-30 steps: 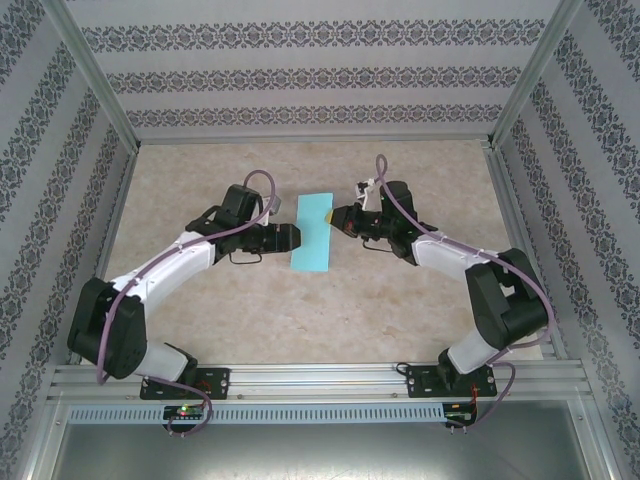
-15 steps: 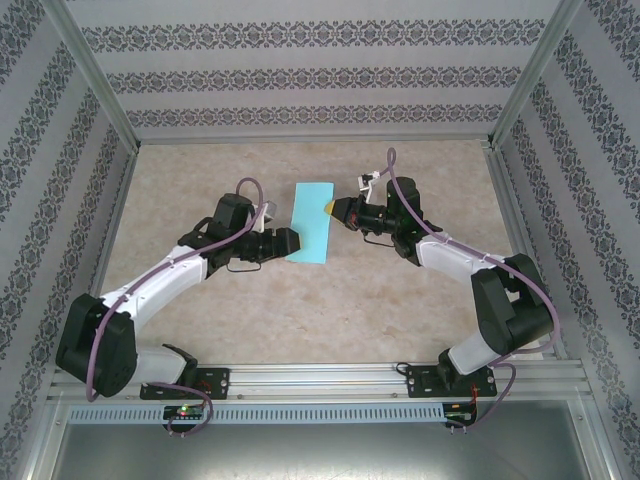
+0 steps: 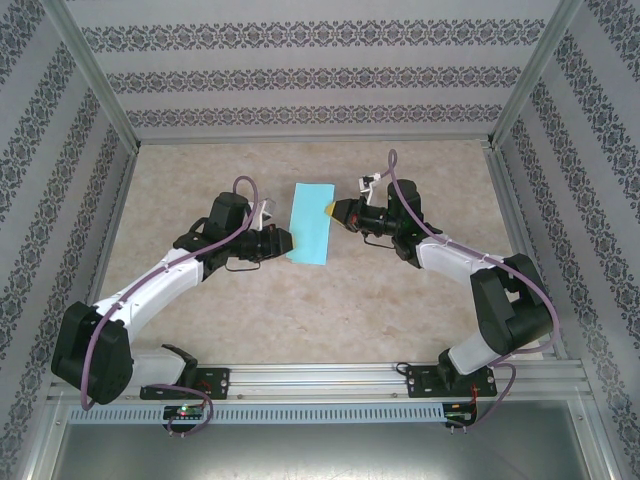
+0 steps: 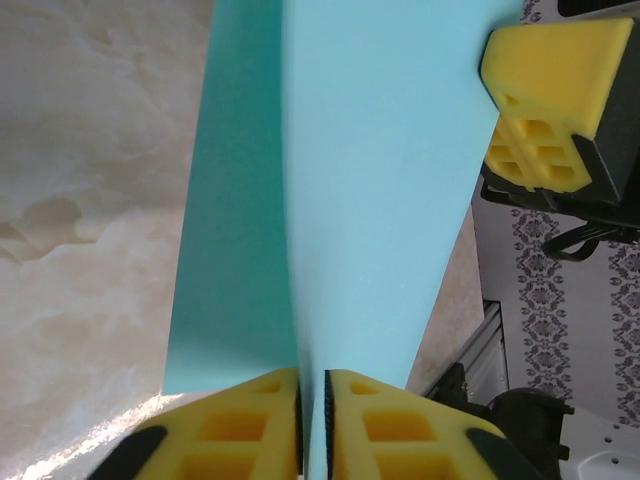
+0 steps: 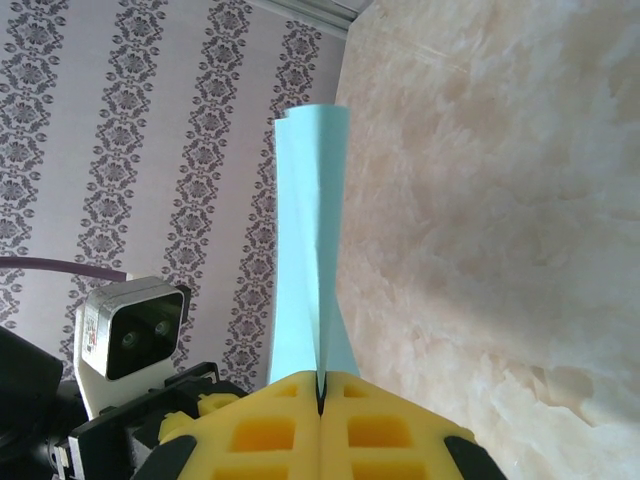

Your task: Fold a paper plane with a square sheet of paper (pick it up from the middle)

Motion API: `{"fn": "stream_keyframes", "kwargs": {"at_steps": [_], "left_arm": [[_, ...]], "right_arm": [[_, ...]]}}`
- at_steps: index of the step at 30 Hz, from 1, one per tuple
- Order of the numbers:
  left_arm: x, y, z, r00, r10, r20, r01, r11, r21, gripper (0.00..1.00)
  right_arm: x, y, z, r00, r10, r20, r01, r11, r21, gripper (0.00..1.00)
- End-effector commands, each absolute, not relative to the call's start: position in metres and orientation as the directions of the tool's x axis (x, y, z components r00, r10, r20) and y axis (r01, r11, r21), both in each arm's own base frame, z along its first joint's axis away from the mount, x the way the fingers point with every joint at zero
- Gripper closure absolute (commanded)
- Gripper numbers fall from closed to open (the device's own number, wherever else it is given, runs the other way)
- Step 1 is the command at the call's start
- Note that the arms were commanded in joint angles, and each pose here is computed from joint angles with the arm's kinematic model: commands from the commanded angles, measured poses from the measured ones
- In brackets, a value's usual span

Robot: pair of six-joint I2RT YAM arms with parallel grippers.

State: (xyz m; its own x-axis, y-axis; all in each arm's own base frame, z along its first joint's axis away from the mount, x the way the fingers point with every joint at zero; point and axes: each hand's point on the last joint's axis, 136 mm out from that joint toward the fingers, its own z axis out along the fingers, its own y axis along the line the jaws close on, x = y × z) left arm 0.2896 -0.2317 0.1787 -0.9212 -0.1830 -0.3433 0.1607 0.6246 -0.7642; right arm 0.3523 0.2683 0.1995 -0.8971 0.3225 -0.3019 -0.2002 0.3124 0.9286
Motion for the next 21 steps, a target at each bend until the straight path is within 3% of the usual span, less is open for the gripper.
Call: {"fn": "stream_keyframes", "kwargs": {"at_steps": [1,5,21], "left_arm": [[0.288,-0.226,0.183,-0.916,-0.182,-0.357,0.167,0.637,-0.753,0.89],[0.284,-0.225,0.174,-0.930,-0.166,-0.327,0.143,0.656,-0.741,0.96],[0.285,-0.224,0.113,-0.957,-0.199,-0.209,0.010,0.702,-0.712,0.95]], "right_arm": [[0.352,0.267,0.204,-0.891,0.320,-0.322,-0.230,0.294,0.928,1.00],[0.352,0.270,0.193,-0.900,0.309,-0.308,-0.217,0.295,0.930,1.00],[0.349,0.282,0.113,-0.942,0.245,-0.229,-0.127,0.370,0.920,0.99]]}}
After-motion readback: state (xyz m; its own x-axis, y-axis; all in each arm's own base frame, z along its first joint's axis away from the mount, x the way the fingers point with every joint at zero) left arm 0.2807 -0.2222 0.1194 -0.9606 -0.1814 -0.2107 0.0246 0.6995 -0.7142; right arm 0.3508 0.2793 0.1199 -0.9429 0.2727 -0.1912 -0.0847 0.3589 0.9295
